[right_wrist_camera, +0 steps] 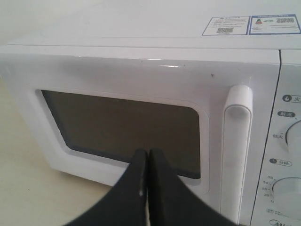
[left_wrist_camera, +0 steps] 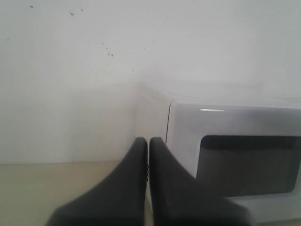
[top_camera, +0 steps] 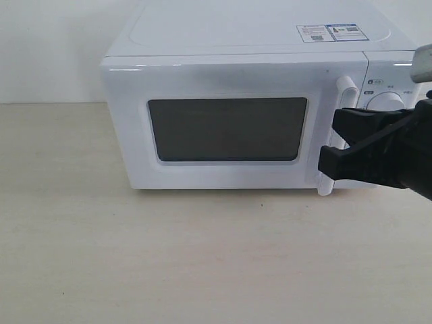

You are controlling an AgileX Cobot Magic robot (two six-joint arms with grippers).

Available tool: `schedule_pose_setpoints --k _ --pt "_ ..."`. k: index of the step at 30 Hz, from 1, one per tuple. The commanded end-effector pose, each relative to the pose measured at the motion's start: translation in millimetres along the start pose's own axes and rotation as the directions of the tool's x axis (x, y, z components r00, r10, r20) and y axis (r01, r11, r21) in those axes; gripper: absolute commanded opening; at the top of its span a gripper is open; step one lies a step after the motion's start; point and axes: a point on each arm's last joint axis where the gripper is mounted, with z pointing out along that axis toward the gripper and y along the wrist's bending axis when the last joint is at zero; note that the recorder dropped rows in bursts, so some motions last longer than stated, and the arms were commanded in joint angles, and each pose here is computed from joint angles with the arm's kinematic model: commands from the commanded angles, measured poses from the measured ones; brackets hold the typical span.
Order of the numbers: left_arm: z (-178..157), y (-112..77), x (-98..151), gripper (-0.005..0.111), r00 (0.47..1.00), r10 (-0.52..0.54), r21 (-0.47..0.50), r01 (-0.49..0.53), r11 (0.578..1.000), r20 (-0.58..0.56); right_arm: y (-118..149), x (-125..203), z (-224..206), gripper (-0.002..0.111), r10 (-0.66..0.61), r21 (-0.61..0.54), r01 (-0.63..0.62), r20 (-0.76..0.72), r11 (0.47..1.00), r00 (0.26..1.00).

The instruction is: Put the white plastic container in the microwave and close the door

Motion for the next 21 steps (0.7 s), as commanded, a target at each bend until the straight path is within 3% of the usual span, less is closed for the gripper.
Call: schedule_pose_setpoints --k 1,9,21 --pt "-1 0.8 8 0.004 0.996 0.042 -0.004 -0.042 0.999 -0.079 -1 -1 -1 0.000 0.001 0.004 -0.001 0.007 1.000 1.000" --pt "-6 2.6 33 0.004 0.929 0.122 0.017 -0.124 0.992 -0.351 -1 -1 -1 0.000 0.001 0.004 -0.001 0.007 1.000 1.000" --pt "-6 2.5 34 0.004 0.927 0.116 0.017 -0.118 0.993 -0.357 -1 -1 -1 0.000 0.001 0.004 -0.001 0.007 1.000 1.000"
